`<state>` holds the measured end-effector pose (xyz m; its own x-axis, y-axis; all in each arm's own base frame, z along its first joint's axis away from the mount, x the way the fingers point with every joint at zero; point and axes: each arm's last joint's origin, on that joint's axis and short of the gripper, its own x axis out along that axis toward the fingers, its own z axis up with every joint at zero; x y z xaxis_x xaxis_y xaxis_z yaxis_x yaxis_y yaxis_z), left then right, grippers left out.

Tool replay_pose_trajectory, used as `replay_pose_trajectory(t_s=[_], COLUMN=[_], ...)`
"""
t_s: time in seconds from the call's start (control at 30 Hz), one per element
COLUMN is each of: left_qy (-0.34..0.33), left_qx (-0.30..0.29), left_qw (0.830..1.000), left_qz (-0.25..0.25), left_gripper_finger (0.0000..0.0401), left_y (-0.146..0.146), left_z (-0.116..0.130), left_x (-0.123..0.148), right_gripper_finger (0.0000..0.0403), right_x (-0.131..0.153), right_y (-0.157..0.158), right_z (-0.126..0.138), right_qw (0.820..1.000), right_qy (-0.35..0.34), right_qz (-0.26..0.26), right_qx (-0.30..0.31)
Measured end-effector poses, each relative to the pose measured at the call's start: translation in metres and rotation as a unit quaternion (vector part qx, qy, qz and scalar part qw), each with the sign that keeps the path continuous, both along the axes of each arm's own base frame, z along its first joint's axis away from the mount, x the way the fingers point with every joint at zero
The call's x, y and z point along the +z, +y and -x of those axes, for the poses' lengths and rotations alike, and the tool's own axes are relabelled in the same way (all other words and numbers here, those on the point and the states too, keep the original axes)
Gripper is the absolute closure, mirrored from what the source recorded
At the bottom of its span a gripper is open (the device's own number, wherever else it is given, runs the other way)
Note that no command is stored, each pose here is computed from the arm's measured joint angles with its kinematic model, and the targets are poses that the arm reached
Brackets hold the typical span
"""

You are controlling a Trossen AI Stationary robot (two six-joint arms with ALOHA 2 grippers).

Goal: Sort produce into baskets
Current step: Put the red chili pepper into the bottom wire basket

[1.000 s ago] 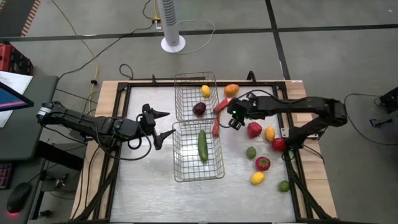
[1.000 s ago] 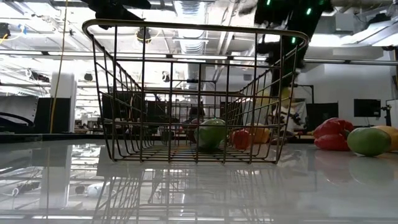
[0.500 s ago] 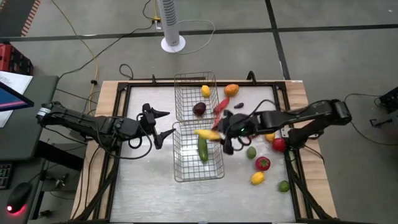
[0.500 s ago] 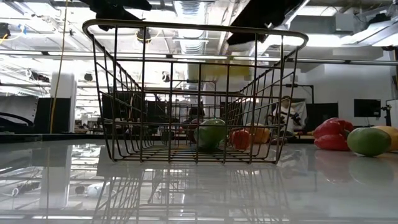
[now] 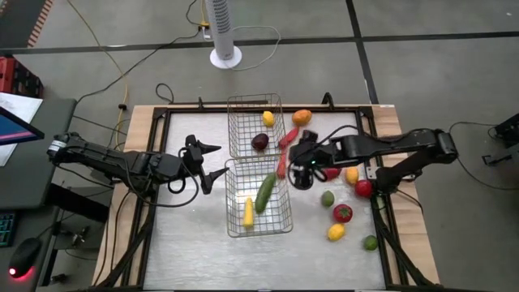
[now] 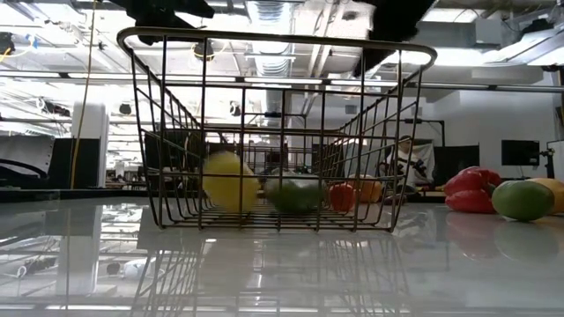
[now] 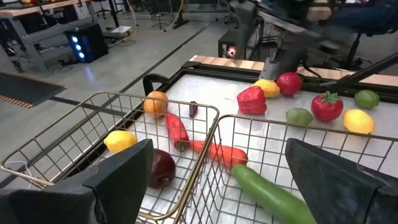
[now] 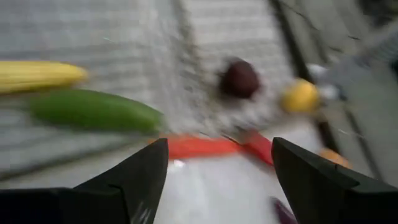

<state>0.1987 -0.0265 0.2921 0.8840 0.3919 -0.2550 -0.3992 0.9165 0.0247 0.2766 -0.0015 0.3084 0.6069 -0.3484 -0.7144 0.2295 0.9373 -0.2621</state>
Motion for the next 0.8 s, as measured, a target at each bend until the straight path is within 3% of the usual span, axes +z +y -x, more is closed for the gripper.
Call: replay_pose_trajectory(t_s=[0.13,0.27,0.5,0.8], left_qy=[0.004,0.004,-0.001,0.003], left_qx=[0.000,0.000,0.002,0.011], left_qw=[1.000,1.000,1.000,1.000], left_qz=[-0.001,-0.002,-0.006,-0.023], left_gripper_finger=[0.0050,0.0050,0.0050,0.0049], left_y=[0.000,0.000,0.000,0.001], left_z=[0.000,0.000,0.000,0.000], left_x=[-0.001,-0.001,0.001,0.001], right_gripper_finger=[0.0095,0.0096,0.0097,0.0097], right_x=[-0.012,-0.032,-0.084,-0.123], right_y=[-0.032,-0.065,-0.111,-0.165], right_z=[0.021,0.035,0.033,0.021], right_qw=[0.998,0.995,0.999,0.996], right_qy=[0.017,0.029,0.031,0.073], right_qz=[0.027,0.001,-0.028,-0.053], right_qx=[-0.062,-0.096,-0.027,-0.016])
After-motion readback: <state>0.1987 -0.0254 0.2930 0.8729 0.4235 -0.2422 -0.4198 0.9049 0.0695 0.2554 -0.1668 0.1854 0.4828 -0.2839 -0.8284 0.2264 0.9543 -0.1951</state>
